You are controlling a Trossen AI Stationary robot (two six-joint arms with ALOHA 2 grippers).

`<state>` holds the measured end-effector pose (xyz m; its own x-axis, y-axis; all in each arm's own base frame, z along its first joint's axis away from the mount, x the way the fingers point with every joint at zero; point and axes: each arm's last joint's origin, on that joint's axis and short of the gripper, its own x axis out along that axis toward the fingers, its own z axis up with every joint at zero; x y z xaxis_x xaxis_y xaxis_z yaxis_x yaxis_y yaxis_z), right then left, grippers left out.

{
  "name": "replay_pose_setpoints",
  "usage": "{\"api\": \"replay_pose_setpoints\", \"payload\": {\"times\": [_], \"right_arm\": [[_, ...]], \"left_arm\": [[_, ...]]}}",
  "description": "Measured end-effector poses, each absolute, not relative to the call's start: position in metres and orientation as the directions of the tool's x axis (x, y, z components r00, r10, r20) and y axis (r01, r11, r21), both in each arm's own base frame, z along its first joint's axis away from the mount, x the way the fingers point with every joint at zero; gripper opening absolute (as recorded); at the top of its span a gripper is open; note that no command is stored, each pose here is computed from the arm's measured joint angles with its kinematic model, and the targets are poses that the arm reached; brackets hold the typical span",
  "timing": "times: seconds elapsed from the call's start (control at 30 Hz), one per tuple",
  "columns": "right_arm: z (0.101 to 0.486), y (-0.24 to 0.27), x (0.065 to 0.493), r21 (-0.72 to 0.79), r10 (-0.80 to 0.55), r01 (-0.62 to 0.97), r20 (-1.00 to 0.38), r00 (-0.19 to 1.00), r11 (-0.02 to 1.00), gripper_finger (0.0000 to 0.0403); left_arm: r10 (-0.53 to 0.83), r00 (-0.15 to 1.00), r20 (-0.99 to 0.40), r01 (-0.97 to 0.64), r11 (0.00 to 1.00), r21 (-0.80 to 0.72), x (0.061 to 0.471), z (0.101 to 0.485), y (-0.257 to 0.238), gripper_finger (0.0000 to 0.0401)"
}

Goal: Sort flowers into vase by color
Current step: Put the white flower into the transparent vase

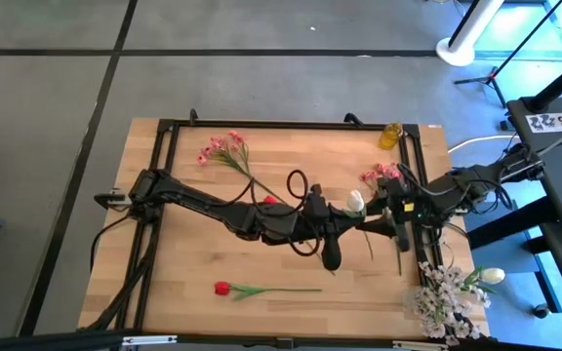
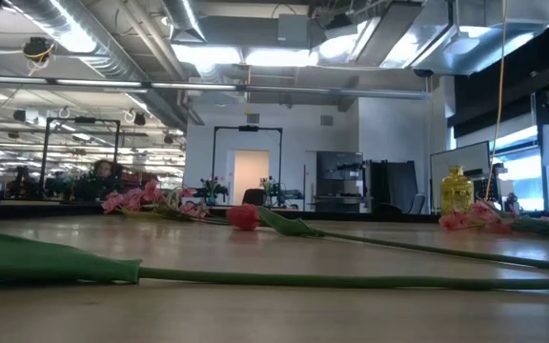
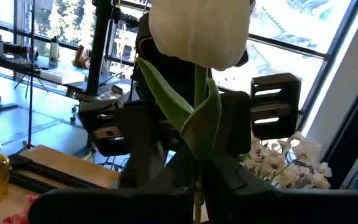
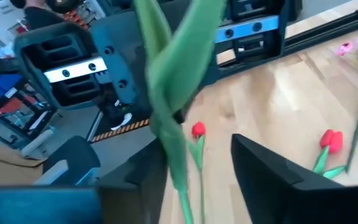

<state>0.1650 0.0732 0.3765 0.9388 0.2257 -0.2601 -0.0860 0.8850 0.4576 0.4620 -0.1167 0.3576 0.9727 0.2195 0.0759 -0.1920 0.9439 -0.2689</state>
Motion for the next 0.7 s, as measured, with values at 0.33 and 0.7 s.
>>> {"api": "replay_pose_setpoints", "payload": {"times": [0.33,0.7], "right_arm": [[0.374,0.076,0.169,0.433,0.238,-0.1,-0.276,0.931,0.896,0.0017],[0.384,0.049,0.112,0.323,0.266,-0.175,-0.264,0.927,0.93,0.0012]], "left_arm": [[0.239,0.971,0.031,-0.223,0.939,-0.263,0.461,0.356,-0.112,0.0048],[0.147,0.969,-0.196,-0.209,0.914,-0.348,0.408,0.39,-0.123,0.0137]]}}
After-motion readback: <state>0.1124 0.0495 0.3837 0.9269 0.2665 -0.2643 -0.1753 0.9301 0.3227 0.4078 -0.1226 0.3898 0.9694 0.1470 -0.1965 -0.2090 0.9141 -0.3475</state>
